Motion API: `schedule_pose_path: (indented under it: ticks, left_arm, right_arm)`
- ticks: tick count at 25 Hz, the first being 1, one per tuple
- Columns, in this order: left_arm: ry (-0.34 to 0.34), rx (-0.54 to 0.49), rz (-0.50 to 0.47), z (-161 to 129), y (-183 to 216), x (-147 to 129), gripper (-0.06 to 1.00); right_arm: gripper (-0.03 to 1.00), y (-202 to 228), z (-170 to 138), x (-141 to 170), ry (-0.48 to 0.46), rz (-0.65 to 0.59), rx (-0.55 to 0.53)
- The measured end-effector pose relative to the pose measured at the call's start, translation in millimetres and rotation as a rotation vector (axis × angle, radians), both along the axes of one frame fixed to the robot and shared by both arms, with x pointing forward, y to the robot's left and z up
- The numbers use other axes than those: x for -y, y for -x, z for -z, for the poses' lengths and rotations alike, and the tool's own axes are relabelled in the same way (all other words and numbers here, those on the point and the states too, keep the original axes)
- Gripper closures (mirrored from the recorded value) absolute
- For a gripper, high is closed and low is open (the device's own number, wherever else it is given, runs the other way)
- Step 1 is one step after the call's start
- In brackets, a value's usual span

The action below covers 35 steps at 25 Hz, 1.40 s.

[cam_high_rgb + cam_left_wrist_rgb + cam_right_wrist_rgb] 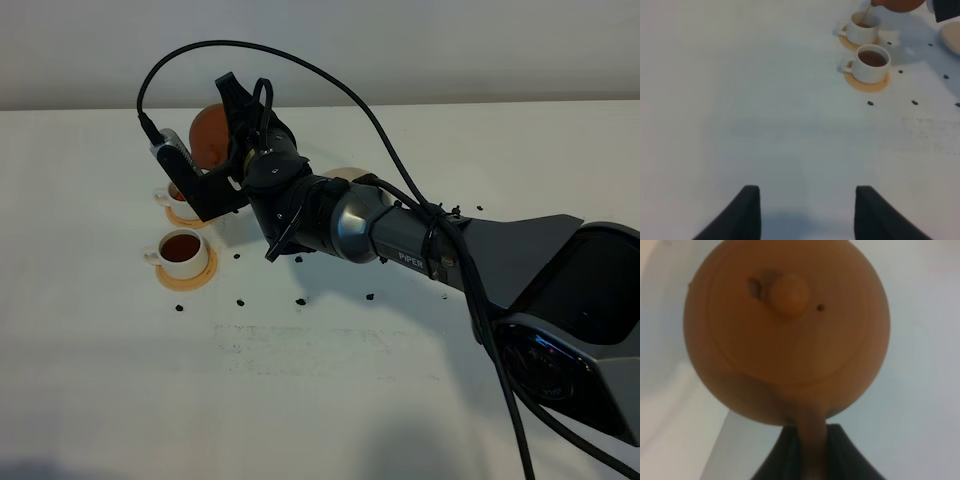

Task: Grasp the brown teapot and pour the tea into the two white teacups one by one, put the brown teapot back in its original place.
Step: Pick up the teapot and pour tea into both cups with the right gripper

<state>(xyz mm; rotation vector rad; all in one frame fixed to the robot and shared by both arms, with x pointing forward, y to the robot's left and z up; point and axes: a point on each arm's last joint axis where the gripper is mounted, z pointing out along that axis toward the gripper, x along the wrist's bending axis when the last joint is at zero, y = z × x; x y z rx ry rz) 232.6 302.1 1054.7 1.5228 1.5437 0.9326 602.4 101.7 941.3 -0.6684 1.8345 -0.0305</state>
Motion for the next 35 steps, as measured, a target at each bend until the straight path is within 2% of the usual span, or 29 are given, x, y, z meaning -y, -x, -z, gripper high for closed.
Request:
schedule_pose_path:
  ticks: [35]
  left_arm:
    - [0.0, 0.0, 0.0, 0.0, 0.0, 0.0, 0.5]
  right_arm:
    - [0.88, -1.3, -4.6, -1.7, 0.078, -0.052, 0.083]
